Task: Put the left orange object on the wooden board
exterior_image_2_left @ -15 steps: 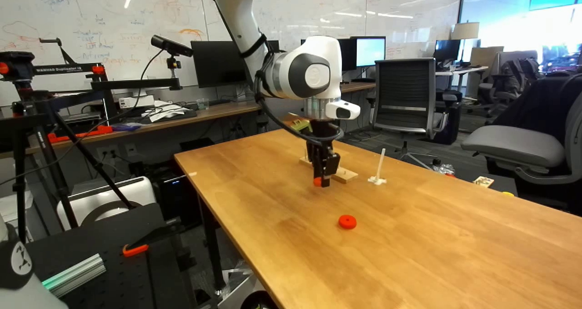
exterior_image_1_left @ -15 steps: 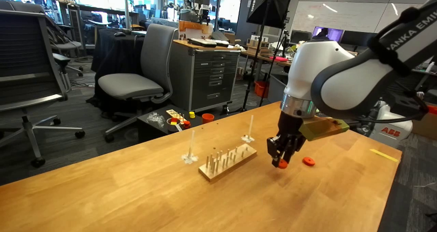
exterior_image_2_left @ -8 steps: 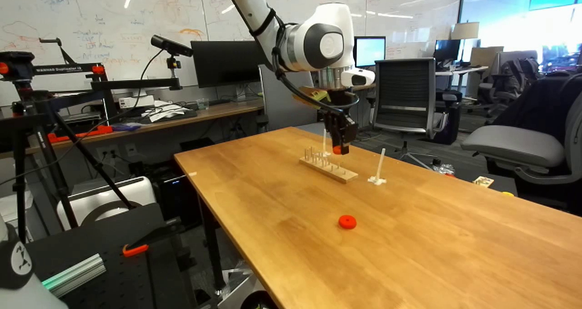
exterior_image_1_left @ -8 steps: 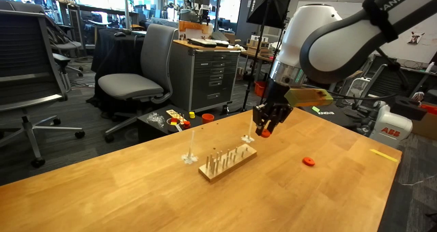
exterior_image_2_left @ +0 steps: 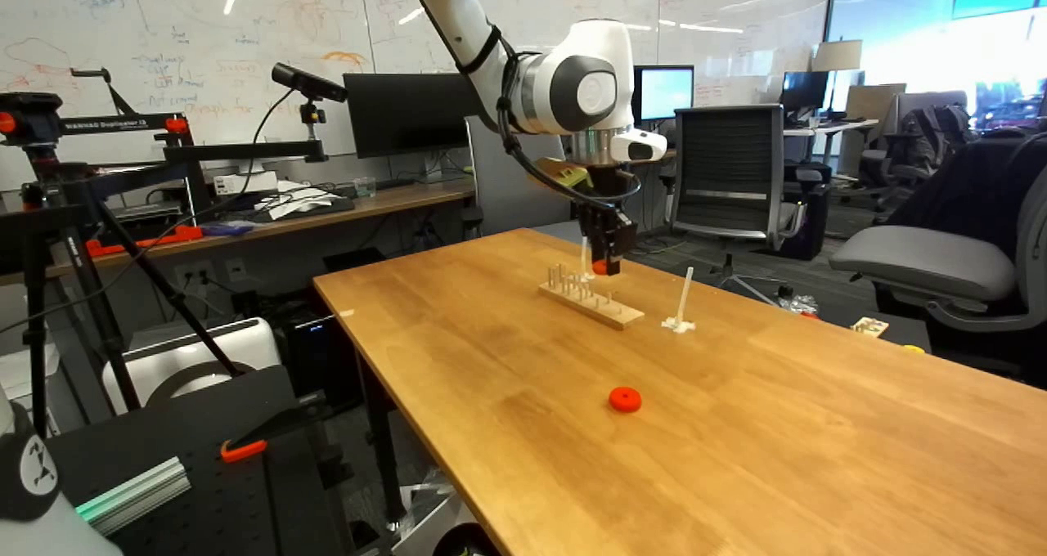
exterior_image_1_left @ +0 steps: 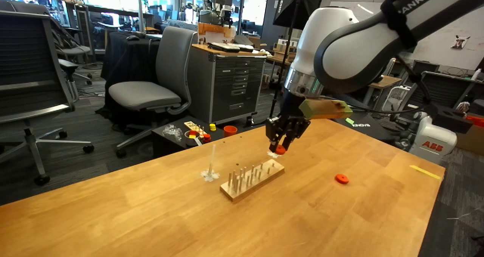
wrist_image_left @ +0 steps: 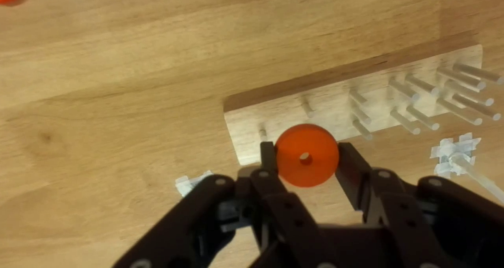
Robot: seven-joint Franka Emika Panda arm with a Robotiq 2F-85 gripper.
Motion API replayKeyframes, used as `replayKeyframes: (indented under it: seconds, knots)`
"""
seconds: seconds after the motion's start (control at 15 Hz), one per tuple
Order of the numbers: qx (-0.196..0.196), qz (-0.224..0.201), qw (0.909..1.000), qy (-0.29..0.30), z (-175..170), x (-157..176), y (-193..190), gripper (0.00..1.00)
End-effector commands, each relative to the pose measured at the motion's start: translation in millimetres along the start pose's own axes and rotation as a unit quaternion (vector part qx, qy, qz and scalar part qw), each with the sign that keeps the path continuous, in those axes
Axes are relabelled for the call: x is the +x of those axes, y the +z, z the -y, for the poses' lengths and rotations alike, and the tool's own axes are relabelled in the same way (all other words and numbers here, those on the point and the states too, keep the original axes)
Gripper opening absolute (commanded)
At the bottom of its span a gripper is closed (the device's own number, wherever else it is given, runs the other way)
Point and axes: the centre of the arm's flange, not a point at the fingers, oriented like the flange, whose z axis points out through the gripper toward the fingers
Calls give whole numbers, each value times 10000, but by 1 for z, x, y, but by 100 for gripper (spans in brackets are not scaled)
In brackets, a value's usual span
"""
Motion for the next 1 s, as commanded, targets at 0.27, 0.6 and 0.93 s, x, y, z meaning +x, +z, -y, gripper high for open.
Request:
replayKeyframes:
  seconds: [0.27,0.6,0.93]
  knots:
    - [113,234,9997,-21,16,15,30,18]
    - [172,318,9993,-21,22,14,41,18]
    - [173,352,9992,44,18,14,47,18]
